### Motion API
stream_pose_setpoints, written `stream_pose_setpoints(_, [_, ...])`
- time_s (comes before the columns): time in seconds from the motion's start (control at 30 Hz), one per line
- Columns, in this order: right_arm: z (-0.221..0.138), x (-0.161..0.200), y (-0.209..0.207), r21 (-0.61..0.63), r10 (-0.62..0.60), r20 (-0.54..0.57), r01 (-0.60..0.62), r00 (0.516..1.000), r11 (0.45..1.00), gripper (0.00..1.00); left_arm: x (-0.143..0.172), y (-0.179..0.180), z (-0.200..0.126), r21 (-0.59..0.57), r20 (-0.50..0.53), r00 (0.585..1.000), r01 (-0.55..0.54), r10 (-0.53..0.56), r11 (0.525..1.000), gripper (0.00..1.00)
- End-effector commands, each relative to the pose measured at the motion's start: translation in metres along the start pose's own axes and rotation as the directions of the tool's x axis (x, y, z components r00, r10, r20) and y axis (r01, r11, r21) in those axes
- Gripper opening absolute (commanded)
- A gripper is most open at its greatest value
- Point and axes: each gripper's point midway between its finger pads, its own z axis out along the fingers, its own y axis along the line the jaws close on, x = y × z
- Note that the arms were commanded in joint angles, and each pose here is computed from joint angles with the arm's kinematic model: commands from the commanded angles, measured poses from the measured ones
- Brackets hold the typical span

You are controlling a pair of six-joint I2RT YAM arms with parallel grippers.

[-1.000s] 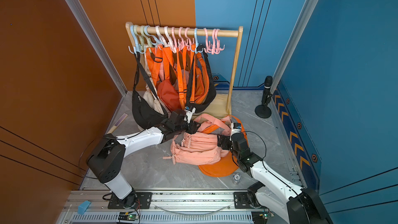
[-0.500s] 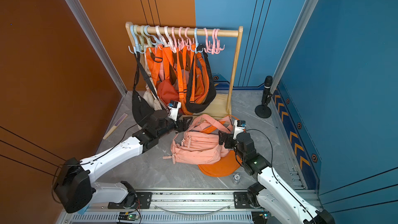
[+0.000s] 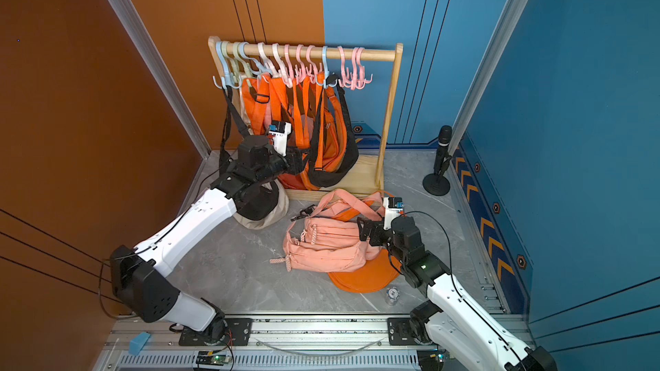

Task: Take the bag off the hook
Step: Place the bag inside the bag, then pick up the bag from the hook.

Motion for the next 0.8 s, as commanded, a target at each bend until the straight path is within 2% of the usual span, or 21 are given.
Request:
stream_pose_setpoints(0.0, [0.0,-0.008,0.016,-0.054,-0.007,0.007,0.007,1.0,0.999,0.97,0.003,-0.005,0.011,0.045,-0.08,0.997,-0.015,0.018,0.999,0.55])
stream_pose_setpoints(0.2, [0.004,-0.01,0.022,-0.064,-0.044,-0.013,0.043,0.999,0.997,0.97,-0.006,0.004,0.036,0.035,-0.089,0.996,-0.021,0.024,0.999,0.64])
stream_pose_setpoints(0.5, [0.009,-0.021,0.036,-0.11,-0.071,-0.023,0.068,0.997,0.992,0.98,-0.014,0.014,0.067,0.037,-0.104,0.994,-0.032,0.036,0.999,0.64])
stream_pose_setpoints(0.6, [0.011,-0.023,0.04,-0.127,-0.063,-0.02,0.06,0.998,0.99,0.98,-0.014,0.013,0.075,0.043,-0.11,0.993,-0.032,0.037,0.999,0.59])
stream_pose_setpoints(0.77, [0.015,-0.027,0.04,-0.133,-0.045,0.004,0.045,0.999,0.99,0.98,-0.013,0.01,0.085,0.057,-0.112,0.993,-0.027,0.033,0.998,0.41])
